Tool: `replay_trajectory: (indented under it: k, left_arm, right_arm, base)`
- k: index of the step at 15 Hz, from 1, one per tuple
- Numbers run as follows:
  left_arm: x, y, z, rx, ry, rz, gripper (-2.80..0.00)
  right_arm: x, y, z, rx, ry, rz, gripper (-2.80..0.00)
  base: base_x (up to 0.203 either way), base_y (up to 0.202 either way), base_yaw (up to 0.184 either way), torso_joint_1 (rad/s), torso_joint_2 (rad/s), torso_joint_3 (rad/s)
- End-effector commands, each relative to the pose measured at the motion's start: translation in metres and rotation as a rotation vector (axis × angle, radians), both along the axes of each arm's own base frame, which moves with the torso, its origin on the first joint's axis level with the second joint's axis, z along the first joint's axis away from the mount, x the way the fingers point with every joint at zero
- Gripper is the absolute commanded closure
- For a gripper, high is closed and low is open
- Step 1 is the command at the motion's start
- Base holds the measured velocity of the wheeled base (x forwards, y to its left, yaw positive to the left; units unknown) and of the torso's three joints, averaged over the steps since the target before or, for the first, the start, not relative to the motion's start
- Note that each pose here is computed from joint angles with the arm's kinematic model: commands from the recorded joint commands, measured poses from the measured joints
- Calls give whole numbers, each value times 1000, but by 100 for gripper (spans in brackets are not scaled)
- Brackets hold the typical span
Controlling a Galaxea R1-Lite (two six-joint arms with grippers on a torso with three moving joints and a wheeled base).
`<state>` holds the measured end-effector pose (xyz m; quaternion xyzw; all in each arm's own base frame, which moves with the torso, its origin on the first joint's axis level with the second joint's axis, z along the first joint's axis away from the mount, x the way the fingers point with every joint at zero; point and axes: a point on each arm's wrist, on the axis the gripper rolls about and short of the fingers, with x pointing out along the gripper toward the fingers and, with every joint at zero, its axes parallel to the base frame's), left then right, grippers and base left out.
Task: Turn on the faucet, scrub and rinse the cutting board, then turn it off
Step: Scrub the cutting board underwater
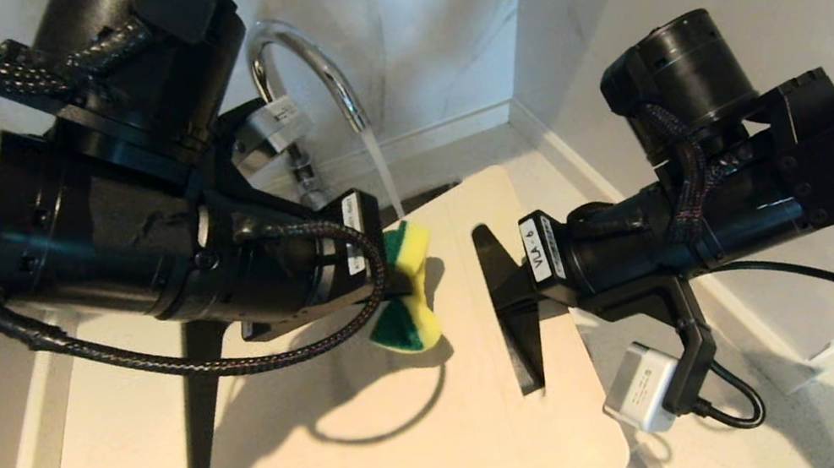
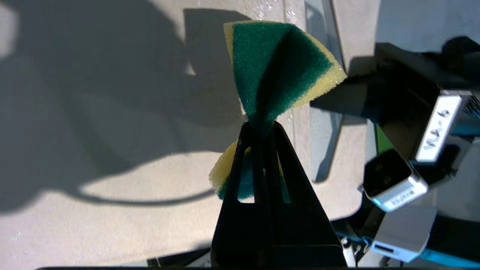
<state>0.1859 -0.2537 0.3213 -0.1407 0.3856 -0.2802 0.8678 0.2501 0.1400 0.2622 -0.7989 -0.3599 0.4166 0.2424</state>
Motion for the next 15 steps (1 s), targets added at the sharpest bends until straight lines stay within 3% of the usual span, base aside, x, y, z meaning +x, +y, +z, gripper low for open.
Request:
replay_trajectory:
  k: [1, 4, 10, 15]
  left_arm:
    - [7, -5, -14, 35, 32, -4, 0]
    - [7, -3, -28, 64, 86, -47, 0]
    - [-1, 6, -52, 51, 86, -49, 0]
    - [2, 20, -82, 47, 120, 5, 0]
  right_arm:
    - [-1, -2, 0, -3, -9, 6, 0]
    - [-1, -8, 5, 6, -22, -13, 0]
    - [-1, -9, 7, 11, -29, -17, 0]
    - [-2, -10, 8, 14, -24, -21, 0]
  base:
    - [0, 0, 0, 0, 0, 0]
    - [0, 0, 0, 0, 0, 0]
    - [0, 0, 0, 0, 0, 0]
    - [0, 0, 0, 0, 0, 0]
